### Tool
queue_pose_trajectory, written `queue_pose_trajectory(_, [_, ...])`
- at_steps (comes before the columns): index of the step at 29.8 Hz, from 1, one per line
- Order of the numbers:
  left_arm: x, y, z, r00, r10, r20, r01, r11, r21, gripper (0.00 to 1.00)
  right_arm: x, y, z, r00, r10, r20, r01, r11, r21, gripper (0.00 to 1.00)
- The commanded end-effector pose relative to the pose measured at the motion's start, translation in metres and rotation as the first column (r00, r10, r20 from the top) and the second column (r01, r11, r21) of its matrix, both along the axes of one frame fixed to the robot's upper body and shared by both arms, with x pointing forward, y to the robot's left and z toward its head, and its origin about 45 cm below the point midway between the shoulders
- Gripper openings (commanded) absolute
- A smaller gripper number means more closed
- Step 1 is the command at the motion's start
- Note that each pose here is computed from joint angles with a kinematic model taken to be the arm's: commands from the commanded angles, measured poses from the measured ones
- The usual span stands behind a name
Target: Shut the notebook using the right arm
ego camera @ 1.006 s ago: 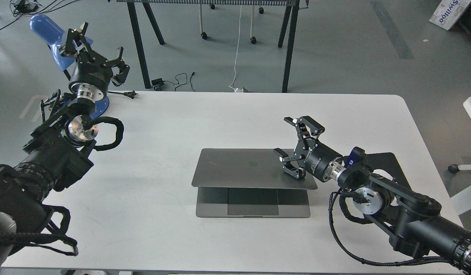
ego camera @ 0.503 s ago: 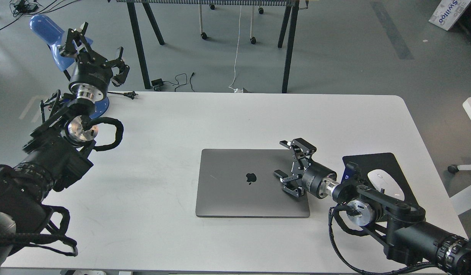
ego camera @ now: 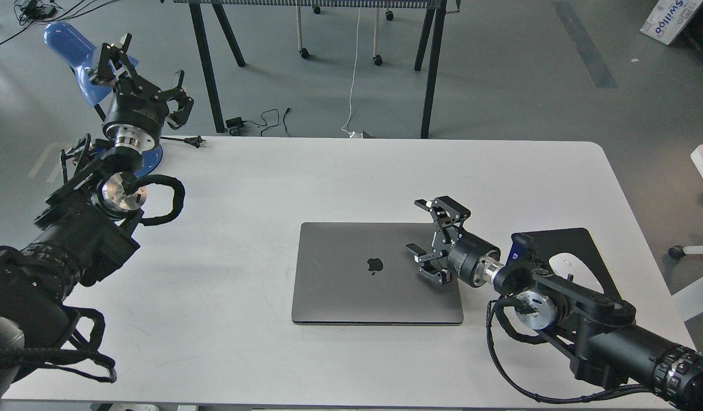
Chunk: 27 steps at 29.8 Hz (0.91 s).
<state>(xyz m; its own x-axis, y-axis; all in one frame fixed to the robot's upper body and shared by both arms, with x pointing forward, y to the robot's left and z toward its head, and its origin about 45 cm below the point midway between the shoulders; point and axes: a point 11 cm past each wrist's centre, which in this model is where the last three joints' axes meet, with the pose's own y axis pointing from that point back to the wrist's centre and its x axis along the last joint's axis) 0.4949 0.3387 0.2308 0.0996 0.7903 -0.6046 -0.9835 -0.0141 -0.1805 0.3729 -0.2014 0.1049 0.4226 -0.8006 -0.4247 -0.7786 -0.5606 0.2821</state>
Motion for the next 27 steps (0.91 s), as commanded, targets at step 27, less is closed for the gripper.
queue_pose_trajectory(27, [0.000, 0.000, 0.000, 1.000, 0.001, 0.001, -0.001, 1.000, -0.002, 1.00, 0.082, -0.145, 0.116, 0.816, -0.577, 0.026, 0.483, 0.706, 0.517, 1.00])
